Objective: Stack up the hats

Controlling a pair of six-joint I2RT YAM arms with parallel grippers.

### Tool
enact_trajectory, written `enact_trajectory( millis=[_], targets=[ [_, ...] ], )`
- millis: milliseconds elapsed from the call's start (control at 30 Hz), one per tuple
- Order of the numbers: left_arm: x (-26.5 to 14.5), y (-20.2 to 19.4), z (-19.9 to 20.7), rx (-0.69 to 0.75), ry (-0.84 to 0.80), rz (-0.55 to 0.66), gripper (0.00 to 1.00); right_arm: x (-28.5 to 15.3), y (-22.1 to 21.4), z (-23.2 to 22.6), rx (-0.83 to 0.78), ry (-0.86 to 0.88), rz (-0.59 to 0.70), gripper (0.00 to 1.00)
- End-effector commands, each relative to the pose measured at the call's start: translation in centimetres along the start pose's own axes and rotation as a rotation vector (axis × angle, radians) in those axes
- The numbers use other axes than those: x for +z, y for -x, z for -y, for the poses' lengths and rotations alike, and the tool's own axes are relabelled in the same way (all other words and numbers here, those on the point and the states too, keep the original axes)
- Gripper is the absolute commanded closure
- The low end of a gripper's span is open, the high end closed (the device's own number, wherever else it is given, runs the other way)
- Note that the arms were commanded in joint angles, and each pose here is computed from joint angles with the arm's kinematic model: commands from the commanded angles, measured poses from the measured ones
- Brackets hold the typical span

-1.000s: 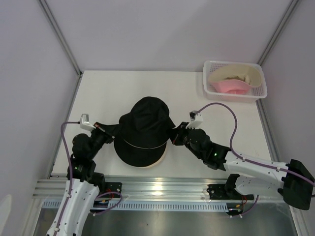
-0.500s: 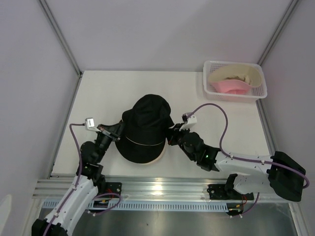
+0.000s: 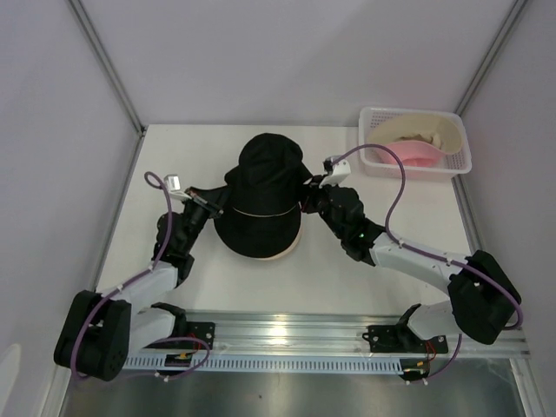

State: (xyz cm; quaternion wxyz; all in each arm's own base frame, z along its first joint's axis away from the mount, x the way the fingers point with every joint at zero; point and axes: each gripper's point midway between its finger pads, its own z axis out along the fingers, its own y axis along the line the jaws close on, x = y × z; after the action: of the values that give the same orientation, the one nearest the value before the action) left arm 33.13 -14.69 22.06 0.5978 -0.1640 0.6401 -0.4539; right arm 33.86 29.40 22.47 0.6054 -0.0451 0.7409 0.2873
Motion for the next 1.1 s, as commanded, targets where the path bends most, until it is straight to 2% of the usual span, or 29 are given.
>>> enact_trajectory(
  millis=[0,67,100,133,167,233,333,467,767,900,1067],
  targets=[
    [0.4,3.4,6.0,0.032,-0.174,0.071,0.99,0.5,2.5,-2.7,0.012,0.111,0.020,1.00],
    [0.3,4.5,7.1,0.072,-0.166,0.075,0.99,-0.1,3.2,-3.1,0.046,0.133,0.012,1.00],
    [0.1,3.9,6.2,0.077,-0.108,0.035,0.99,-0.4,3.6,-3.6,0.081,0.156,0.009,1.00],
    [-0.5,5.6,8.0,0.114,-0.133,0.078,0.99,-0.8,3.9,-4.0,0.093,0.170,0.012,1.00],
    [-0.9,5.3,7.3,0.119,-0.088,0.057,0.99,-1.2,4.3,-4.3,0.105,0.186,0.018,1.00],
    [-2.1,6.7,8.2,0.142,-0.084,0.104,0.99,-2.3,5.0,-4.8,0.111,0.209,0.034,1.00],
    [-3.3,6.8,8.3,0.158,-0.075,0.110,0.99,-3.1,4.8,-4.5,0.085,0.199,0.038,1.00],
    [-4.1,5.1,6.5,0.159,-0.034,0.064,0.99,-4.2,2.9,-4.1,0.060,0.199,0.008,1.00],
    [-5.5,0.7,-1.1,0.146,0.164,-0.018,0.99,-4.9,-2.4,-0.7,0.114,0.080,-0.077,1.00],
    [-5.9,-0.2,-3.1,0.149,0.220,-0.032,0.99,-4.5,-4.9,0.9,0.177,0.025,-0.138,1.00],
    [-6.2,-1.1,-6.5,0.136,0.383,-0.061,0.99,-3.2,-8.2,2.0,0.268,-0.001,-0.243,1.00]
  ],
)
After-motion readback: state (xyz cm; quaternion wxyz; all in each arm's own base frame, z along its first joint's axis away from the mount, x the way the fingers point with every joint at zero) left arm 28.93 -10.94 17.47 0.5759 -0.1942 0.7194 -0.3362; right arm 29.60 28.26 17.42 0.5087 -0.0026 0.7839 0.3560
